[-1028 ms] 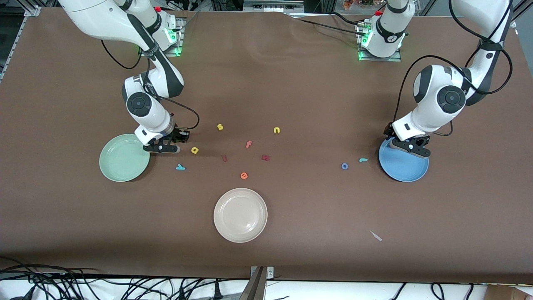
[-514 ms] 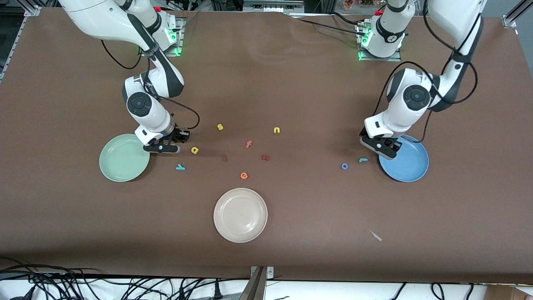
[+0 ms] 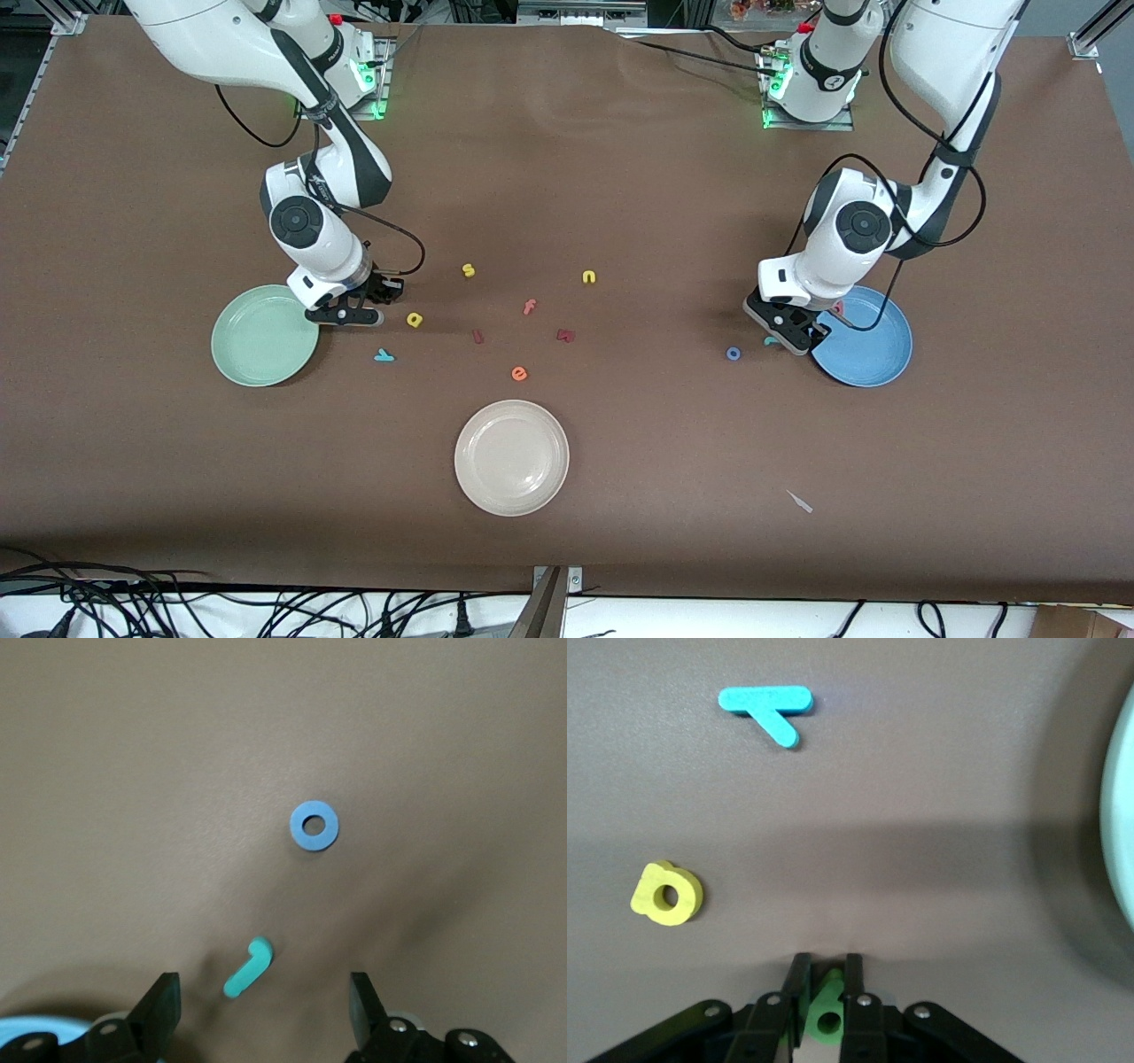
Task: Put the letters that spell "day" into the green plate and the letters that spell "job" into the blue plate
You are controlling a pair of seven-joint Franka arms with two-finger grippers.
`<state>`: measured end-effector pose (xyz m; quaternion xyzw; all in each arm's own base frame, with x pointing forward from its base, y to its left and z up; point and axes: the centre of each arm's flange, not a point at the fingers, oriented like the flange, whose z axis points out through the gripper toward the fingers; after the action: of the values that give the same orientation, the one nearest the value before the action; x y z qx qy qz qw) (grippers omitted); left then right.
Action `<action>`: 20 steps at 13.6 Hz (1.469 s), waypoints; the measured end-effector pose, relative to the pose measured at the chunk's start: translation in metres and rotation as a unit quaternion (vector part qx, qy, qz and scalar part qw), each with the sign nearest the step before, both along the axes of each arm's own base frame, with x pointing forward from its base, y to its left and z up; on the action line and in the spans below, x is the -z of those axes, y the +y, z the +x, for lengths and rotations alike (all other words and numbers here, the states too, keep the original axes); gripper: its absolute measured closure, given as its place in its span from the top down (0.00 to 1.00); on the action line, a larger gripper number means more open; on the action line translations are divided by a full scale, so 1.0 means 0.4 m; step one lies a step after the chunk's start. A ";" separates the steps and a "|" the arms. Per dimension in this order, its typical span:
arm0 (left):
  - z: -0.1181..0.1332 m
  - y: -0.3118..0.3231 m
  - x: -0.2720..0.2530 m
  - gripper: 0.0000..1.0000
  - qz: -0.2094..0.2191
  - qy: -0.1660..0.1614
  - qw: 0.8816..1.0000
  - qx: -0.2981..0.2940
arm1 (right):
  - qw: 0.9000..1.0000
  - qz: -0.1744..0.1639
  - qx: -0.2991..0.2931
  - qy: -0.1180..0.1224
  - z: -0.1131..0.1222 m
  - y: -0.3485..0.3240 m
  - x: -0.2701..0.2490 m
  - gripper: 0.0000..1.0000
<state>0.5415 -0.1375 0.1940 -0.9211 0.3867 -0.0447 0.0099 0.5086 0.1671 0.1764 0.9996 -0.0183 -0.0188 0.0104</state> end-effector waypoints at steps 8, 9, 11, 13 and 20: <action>0.010 0.017 0.054 0.84 0.001 0.000 1.000 0.014 | 1.000 0.000 0.000 0.000 0.002 0.001 0.000 0.15; 0.009 0.018 0.058 0.83 0.001 0.001 1.000 0.014 | 1.000 -0.002 0.000 0.004 0.006 0.001 -0.001 0.15; 0.008 0.018 0.064 0.74 0.001 0.003 1.000 0.014 | 1.000 -0.013 0.005 0.026 0.028 -0.004 -0.007 0.21; 0.010 0.015 0.060 0.49 0.001 0.001 1.000 0.015 | 0.999 -0.019 0.008 0.035 0.050 -0.005 -0.024 0.27; 0.024 0.024 0.048 0.15 0.001 -0.005 1.000 0.008 | 0.998 -0.023 0.041 0.037 0.055 -0.002 -0.033 0.59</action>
<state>0.5509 -0.1277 0.1750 -0.9176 0.3942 -0.0493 0.0126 0.5305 0.1662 0.1895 0.9961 -0.0593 -0.0558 0.0338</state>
